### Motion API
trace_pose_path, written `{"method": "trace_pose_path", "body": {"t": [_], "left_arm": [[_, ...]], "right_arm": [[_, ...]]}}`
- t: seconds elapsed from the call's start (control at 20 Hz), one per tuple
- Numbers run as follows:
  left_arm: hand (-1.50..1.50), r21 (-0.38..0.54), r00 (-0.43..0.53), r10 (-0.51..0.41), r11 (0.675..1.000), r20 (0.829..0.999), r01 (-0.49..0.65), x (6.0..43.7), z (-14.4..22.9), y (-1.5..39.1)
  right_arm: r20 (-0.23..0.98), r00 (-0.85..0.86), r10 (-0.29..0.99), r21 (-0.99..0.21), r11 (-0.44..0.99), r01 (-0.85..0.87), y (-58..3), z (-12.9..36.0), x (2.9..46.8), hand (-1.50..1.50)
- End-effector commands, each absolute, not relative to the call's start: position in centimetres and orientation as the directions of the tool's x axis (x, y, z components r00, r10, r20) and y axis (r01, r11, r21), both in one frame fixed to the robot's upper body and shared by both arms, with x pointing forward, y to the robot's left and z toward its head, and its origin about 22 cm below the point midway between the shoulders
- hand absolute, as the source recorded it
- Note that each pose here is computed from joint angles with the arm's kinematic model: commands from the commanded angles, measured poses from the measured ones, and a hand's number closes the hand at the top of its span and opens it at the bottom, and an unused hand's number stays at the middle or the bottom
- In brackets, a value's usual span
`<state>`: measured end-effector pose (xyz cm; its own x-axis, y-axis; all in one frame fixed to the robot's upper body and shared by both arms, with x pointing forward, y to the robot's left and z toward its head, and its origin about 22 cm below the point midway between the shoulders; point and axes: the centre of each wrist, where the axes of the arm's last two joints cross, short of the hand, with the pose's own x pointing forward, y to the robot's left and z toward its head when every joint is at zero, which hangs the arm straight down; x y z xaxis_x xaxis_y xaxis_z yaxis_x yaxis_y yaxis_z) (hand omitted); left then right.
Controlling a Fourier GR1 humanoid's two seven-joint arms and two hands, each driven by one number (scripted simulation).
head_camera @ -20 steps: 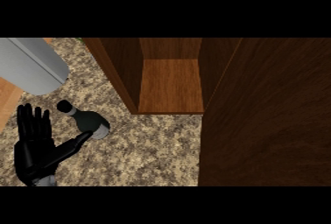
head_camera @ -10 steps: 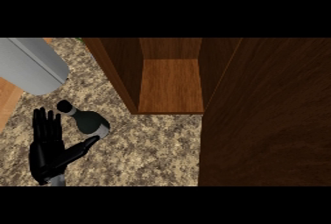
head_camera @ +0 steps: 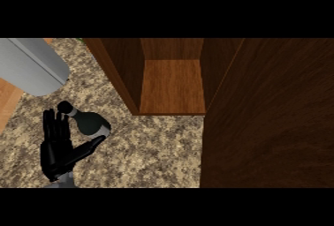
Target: Pick up the wine, place it into the cabinet and close the cabinet
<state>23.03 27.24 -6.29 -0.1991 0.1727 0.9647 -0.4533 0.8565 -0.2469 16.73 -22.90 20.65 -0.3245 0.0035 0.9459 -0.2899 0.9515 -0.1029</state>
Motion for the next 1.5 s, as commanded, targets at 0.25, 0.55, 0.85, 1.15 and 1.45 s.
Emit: {"method": "trace_pose_path", "body": {"t": [0.25, 0.55, 0.85, 1.15, 1.45], "left_arm": [[-1.5, -0.239, -0.191, 0.17, 0.867, 0.967, -0.438, 23.4, -7.1, 27.0], [-1.5, -0.245, -0.154, 0.195, 0.852, 0.969, -0.462, 24.6, -9.8, 26.2], [-1.5, -0.265, -0.173, 0.209, 0.859, 0.962, -0.438, 23.9, -11.1, 28.0], [-1.5, -0.3, -0.211, 0.228, 0.85, 0.951, -0.433, 25.2, -11.4, 28.5], [1.5, -0.357, -0.227, 0.291, 0.866, 0.929, -0.349, 25.8, -12.2, 26.9]], "right_arm": [[0.925, -0.373, -0.069, -0.059, 0.945, -0.321, -21.9, 21.5, 12.9, -1.5], [0.93, -0.364, -0.052, -0.078, 0.939, -0.335, -22.3, 22.1, 12.8, -1.5], [0.923, -0.382, -0.042, -0.091, 0.942, -0.324, -23.8, 22.6, 13.1, -1.5], [0.921, -0.387, -0.045, -0.099, 0.934, -0.342, -23.0, 22.3, 11.8, -1.5], [0.924, -0.38, -0.032, -0.104, 0.938, -0.332, -24.1, 22.5, 14.3, -1.5]]}}
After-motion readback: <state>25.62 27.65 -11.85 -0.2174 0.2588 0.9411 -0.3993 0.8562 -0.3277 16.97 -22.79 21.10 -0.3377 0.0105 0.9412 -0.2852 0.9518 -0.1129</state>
